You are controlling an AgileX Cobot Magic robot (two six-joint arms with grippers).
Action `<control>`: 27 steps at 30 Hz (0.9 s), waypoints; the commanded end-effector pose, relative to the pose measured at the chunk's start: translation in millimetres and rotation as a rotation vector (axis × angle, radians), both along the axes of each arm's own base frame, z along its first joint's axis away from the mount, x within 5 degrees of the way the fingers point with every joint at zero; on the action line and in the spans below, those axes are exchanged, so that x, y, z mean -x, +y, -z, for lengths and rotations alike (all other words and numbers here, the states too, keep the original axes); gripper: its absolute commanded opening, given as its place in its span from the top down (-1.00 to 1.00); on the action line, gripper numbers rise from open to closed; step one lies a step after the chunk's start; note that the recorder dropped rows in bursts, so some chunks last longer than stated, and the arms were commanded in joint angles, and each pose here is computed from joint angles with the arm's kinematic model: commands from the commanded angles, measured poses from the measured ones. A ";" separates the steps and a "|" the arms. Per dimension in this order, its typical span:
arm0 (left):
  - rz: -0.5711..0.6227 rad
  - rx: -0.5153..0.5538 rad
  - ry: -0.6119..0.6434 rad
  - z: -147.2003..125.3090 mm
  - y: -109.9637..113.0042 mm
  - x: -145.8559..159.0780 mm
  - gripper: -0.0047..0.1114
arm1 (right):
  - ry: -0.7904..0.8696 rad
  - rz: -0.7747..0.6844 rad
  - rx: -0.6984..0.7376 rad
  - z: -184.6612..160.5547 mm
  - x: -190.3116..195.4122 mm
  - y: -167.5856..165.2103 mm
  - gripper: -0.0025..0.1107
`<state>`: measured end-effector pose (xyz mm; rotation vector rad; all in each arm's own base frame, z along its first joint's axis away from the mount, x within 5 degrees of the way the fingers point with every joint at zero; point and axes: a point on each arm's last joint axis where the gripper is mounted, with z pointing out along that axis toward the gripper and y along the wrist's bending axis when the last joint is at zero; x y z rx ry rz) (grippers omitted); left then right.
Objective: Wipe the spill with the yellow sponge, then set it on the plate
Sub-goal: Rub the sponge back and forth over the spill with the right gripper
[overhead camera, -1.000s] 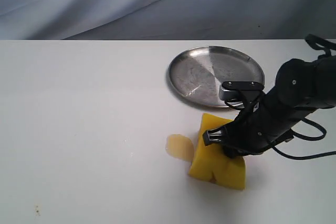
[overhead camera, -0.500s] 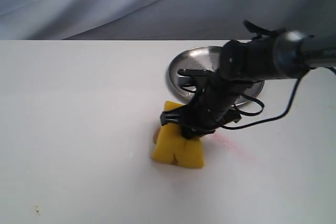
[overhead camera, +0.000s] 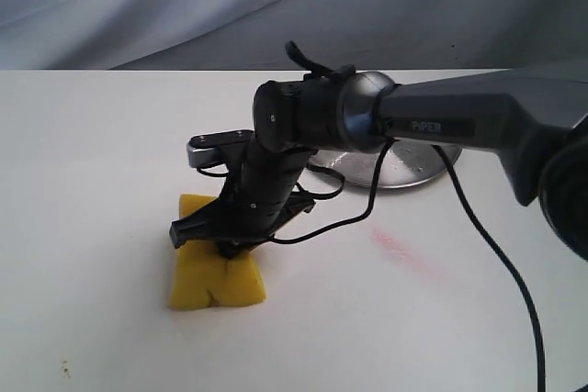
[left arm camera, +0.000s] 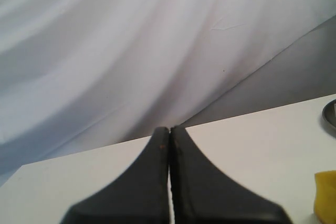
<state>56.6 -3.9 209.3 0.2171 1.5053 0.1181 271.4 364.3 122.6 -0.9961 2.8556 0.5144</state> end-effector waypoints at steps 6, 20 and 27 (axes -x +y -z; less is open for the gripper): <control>0.000 0.016 -0.013 -1.9 0.1 0.5 0.92 | 0.099 -0.129 0.179 17.5 25.3 -7.1 0.96; 0.000 0.016 -0.013 -1.9 0.1 0.5 0.92 | -0.002 -0.002 0.211 -6.9 38.8 -113.9 0.96; 0.000 0.016 -0.013 -1.9 0.1 0.5 0.92 | -0.026 0.134 0.262 -16.5 34.5 -194.3 0.96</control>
